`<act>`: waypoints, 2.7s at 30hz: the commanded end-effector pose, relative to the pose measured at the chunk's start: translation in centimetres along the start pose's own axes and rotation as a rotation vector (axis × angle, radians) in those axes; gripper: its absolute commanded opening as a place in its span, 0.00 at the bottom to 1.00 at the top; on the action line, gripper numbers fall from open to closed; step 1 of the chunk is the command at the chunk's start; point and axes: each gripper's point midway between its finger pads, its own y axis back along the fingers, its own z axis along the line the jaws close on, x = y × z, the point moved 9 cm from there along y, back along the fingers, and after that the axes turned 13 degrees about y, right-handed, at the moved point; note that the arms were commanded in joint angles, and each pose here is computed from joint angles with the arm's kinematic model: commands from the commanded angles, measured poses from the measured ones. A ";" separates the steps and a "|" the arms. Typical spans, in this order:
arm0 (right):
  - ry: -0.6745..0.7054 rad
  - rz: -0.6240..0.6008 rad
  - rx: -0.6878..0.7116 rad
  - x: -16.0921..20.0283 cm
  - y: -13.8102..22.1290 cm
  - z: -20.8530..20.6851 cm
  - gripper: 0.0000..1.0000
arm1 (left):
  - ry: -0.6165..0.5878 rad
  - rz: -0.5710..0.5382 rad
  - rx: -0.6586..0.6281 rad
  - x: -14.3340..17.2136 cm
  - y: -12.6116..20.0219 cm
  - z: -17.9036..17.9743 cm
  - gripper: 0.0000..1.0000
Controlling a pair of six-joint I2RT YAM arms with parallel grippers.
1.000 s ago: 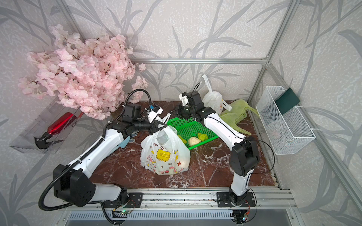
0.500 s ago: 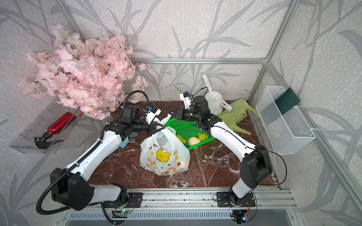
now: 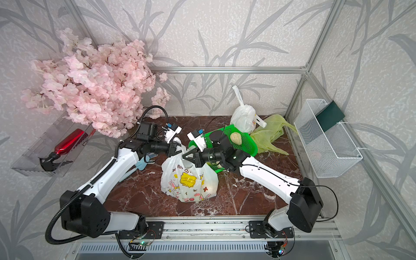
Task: Place the pears into plastic bags & tie knots
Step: Tie the plastic bag at the center of the board.
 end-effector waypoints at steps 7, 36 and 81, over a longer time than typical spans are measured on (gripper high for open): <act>0.055 0.085 0.019 5.7 -4.1 -4.3 0.00 | -0.035 -0.043 0.073 -0.8 1.3 -1.4 0.00; 0.164 0.091 -0.025 4.6 -3.7 -4.4 0.08 | -0.076 0.063 0.083 0.9 0.5 -1.5 0.00; 0.412 -0.165 0.294 -2.6 -5.0 -5.5 0.00 | -0.062 -0.109 -0.008 5.2 3.8 -2.4 0.37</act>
